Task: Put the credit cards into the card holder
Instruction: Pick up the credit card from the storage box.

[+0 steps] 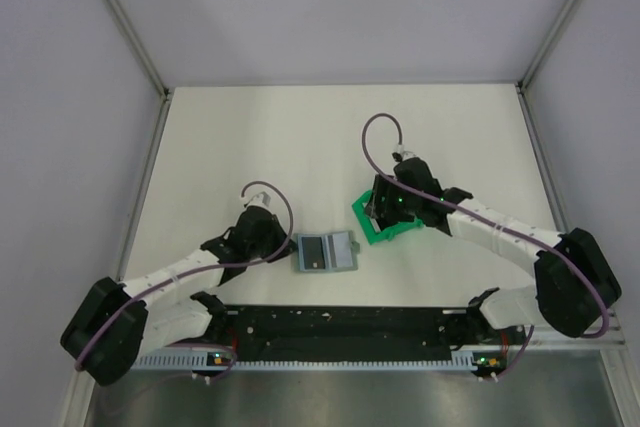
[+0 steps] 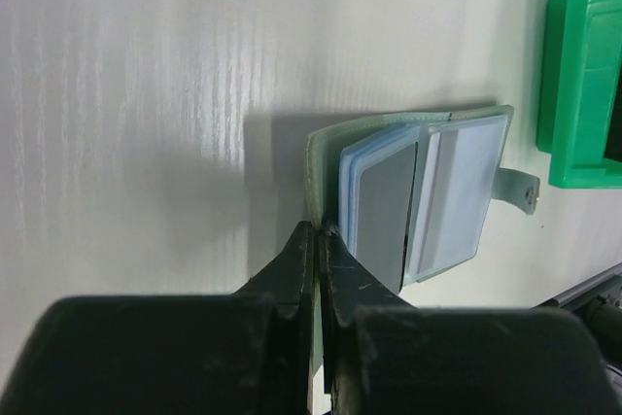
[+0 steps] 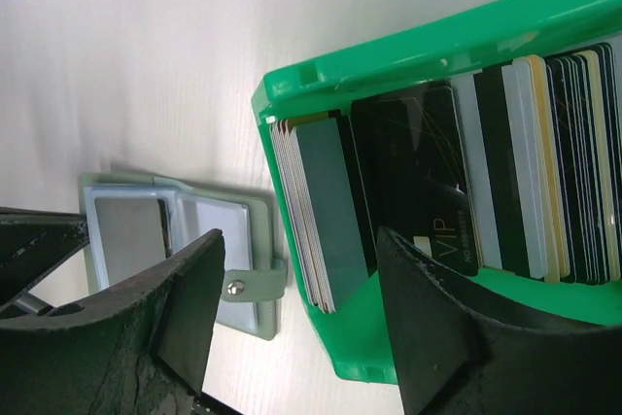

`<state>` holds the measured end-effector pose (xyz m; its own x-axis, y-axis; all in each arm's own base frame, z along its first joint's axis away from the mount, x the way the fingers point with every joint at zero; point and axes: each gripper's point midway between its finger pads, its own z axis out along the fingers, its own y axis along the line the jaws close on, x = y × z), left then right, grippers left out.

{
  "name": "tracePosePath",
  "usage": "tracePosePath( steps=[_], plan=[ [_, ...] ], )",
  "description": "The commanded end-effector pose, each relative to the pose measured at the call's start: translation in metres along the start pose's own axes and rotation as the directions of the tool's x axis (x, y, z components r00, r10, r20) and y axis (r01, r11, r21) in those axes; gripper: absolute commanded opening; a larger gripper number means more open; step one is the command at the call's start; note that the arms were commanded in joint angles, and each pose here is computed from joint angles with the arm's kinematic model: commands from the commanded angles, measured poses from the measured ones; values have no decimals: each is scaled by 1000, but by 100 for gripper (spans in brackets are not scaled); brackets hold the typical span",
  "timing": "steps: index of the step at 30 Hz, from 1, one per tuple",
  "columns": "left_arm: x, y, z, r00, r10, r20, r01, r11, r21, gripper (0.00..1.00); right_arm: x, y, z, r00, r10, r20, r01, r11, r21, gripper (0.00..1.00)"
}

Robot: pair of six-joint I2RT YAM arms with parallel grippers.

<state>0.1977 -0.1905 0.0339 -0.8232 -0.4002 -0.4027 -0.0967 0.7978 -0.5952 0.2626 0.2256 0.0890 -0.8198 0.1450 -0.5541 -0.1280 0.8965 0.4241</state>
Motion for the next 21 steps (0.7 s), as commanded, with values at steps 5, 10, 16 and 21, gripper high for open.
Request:
tracePosePath(
  steps=[5,10,16,21],
  plan=[
    [-21,-17,3,1000,7,20,-7,1000,-9,0,-21,18,5,999,-11,-44,7,996,-90,63],
    [-14,-12,6,1000,-5,-20,4,1000,-30,0,-17,17,12,997,-13,-82,6,996,-90,63],
    [-11,-10,9,999,-8,-39,7,999,-36,0,-11,17,21,993,-17,-121,6,995,-95,63],
    [-17,-12,9,999,-7,-34,6,999,-43,0,-14,20,22,993,-27,-119,15,995,-100,63]
  ],
)
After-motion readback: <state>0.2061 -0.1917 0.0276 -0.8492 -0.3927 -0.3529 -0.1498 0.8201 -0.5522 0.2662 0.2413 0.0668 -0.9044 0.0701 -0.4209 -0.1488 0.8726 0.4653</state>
